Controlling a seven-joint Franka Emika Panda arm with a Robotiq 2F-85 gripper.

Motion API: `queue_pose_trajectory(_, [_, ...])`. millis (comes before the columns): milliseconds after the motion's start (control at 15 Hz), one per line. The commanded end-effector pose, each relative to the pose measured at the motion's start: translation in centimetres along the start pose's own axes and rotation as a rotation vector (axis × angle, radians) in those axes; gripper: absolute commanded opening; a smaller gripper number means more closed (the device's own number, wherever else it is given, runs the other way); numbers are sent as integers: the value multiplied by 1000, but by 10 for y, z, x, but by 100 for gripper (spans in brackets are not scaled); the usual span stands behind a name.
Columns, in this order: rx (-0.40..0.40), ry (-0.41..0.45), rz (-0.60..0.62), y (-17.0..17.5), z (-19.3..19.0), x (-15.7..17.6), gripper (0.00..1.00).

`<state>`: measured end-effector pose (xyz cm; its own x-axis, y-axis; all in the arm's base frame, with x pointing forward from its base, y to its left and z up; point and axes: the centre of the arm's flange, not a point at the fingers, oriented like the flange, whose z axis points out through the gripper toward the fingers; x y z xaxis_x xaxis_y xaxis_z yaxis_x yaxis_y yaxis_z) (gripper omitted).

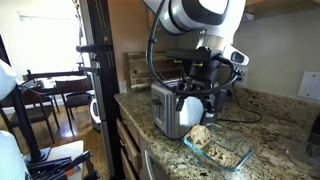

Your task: Put a slice of bread in the right compartment of the toaster

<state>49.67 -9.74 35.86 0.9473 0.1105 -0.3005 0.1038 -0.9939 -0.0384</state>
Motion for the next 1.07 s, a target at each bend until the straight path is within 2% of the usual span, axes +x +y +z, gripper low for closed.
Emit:
queue_pose_trajectory(0, [0, 4, -13, 1, 3, -7, 100])
queue_pose_trajectory(667, [12, 19, -23, 10, 2, 2, 100])
queue_pose_trajectory(1000, [4, -1, -15, 5, 3, 2, 100])
